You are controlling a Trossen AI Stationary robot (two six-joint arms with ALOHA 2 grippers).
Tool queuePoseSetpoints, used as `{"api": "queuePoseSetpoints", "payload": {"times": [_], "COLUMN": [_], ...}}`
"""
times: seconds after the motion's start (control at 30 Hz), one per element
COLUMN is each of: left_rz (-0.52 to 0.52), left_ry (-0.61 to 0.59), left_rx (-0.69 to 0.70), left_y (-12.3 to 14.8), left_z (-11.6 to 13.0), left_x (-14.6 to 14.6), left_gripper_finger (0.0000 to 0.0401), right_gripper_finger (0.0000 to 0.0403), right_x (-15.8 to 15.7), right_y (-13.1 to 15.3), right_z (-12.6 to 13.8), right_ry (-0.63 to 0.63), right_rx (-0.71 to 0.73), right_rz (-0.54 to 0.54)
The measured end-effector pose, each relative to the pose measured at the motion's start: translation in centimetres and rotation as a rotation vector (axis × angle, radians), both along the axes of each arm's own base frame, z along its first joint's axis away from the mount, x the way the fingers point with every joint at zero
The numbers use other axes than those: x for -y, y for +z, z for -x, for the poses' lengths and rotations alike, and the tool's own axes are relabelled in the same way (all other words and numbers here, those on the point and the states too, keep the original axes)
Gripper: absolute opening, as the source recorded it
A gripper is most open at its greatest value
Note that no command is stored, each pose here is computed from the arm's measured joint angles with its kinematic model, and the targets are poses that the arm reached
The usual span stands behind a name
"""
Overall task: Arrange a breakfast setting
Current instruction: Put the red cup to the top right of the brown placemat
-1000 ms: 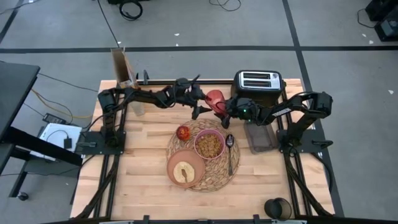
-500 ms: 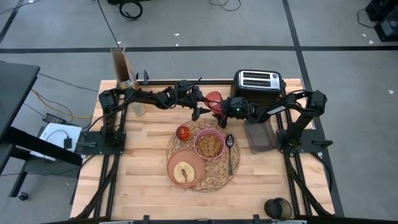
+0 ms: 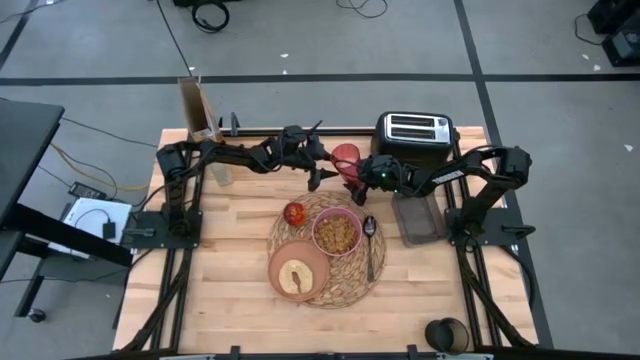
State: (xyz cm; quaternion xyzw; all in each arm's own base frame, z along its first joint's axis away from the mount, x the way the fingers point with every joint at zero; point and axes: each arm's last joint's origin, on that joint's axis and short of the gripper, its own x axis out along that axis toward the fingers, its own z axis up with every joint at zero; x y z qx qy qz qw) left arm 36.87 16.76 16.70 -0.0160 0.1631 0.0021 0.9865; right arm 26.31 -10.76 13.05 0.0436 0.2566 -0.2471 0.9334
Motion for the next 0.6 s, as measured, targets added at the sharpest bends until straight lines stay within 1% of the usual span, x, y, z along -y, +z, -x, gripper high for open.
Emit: {"api": "queuePoseSetpoints", "payload": {"times": [0.13, 0.23, 0.37, 0.53, 0.6], "left_rz": [-0.009, -0.006, -0.019, -0.024, -0.023], "left_ry": [0.001, 0.005, 0.011, 0.006, 0.003], "left_rx": [-0.019, -0.036, -0.034, -0.033, -0.032], "left_y": [-0.1, -0.2, -0.1, -0.1, -0.1], "left_z": [0.2, 0.3, 0.4, 0.4, 0.4], "left_x": [-0.3, -0.3, -0.5, -0.5, -0.4], "left_gripper_finger": [0.0249, 0.0249, 0.0249, 0.0249, 0.0249], "right_gripper_finger": [0.0393, 0.0393, 0.0393, 0.0393, 0.0394], "right_x": [0.0, -0.2, -0.3, -0.2, -0.2], "right_y": [-0.1, -0.4, -0.6, 0.2, 0.6], "right_z": [0.0, 0.2, 0.3, 0.5, 0.8], "right_ry": [0.016, 0.04, 0.048, 0.062, 0.058], "right_rx": [-0.016, -0.055, -0.077, -0.078, -0.081], "right_rz": [-0.003, -0.009, -0.016, 0.018, 0.016]}}
